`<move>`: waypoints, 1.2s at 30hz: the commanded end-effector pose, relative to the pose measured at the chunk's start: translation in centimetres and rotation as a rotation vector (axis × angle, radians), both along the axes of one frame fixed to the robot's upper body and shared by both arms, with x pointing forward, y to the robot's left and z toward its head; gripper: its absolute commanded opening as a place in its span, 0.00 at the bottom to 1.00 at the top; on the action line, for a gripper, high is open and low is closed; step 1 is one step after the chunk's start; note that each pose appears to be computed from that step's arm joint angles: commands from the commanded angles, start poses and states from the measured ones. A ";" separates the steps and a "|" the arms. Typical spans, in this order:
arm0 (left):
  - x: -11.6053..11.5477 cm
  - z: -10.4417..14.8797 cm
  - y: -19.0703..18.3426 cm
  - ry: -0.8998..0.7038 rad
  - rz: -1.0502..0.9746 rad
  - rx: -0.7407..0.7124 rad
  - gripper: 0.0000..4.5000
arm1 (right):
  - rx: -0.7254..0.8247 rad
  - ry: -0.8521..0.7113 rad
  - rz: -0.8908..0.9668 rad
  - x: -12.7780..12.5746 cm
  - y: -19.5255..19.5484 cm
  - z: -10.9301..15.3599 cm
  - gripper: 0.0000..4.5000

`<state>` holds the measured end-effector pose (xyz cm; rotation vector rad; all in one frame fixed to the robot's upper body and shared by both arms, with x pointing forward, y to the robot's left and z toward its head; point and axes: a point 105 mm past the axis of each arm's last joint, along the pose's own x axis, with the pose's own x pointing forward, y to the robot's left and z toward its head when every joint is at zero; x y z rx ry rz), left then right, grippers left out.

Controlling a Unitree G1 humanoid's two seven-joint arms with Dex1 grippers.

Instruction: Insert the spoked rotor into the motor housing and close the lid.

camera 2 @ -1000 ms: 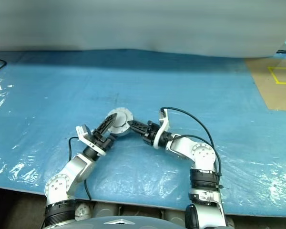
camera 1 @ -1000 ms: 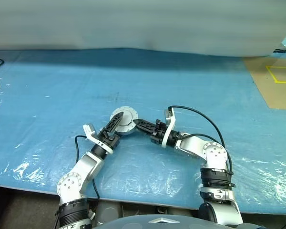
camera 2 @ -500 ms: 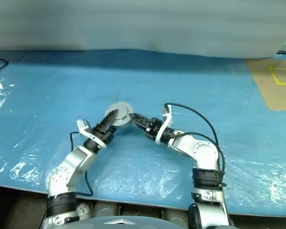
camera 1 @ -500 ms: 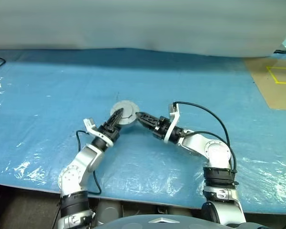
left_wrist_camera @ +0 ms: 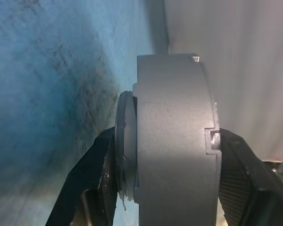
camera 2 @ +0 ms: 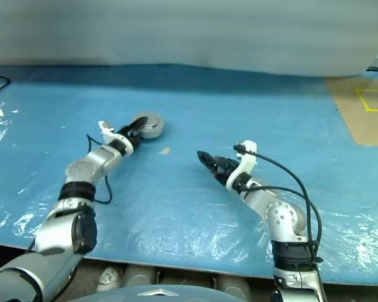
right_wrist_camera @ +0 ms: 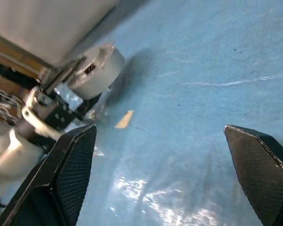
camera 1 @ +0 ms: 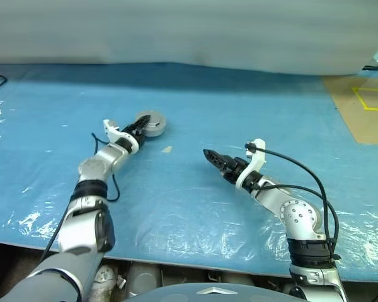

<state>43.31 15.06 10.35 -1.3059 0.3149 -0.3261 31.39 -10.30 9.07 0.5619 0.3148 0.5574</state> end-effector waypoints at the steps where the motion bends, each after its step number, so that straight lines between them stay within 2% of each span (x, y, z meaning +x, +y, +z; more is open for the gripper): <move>1: 1.9 2.8 0.1 -0.083 0.030 0.048 0.52 | -0.047 -0.083 -0.055 0.1 -0.5 0.8 1.00; 5: 3.0 3.3 -0.2 -0.069 0.069 0.108 0.52 | -0.134 -0.164 -0.109 0.3 -1.1 0.9 1.00; 9: 3.5 3.5 -0.6 -0.052 0.089 0.154 0.52 | -0.337 -0.339 -0.128 0.1 -2.0 1.0 1.00; 13: 3.5 2.5 -0.6 -0.009 0.097 0.207 0.52 | -0.522 -0.478 -0.118 -0.3 -2.5 0.5 1.00; 16: 3.1 1.3 -0.7 0.030 0.072 0.253 0.52 | -0.571 -0.514 -0.103 -0.8 -2.8 -0.3 1.00; 18: 2.8 0.4 -0.6 0.059 0.055 0.277 0.52 | -0.572 -0.498 -0.096 -1.2 -2.8 -1.1 1.00; 19: 2.6 0.0 -0.4 0.071 0.052 0.287 0.68 | -0.566 -0.487 -0.101 -1.2 -2.8 -1.4 1.00; 23: 2.1 -1.2 0.3 0.109 0.032 0.313 0.98 | -0.547 -0.467 -0.109 -1.2 -2.5 -1.9 1.00; 30: -0.2 -3.5 2.9 0.239 -0.061 0.351 1.00 | -0.508 -0.433 -0.121 -1.0 -2.1 -2.2 1.00; 33: -2.4 -5.1 5.0 0.304 -0.137 0.421 1.00 | -0.460 -0.439 -0.073 -1.6 -1.5 -1.9 1.00; 36: -3.8 -5.1 6.7 0.261 -0.179 0.501 1.00 | -0.420 -0.443 -0.041 -2.1 -1.4 -1.4 1.00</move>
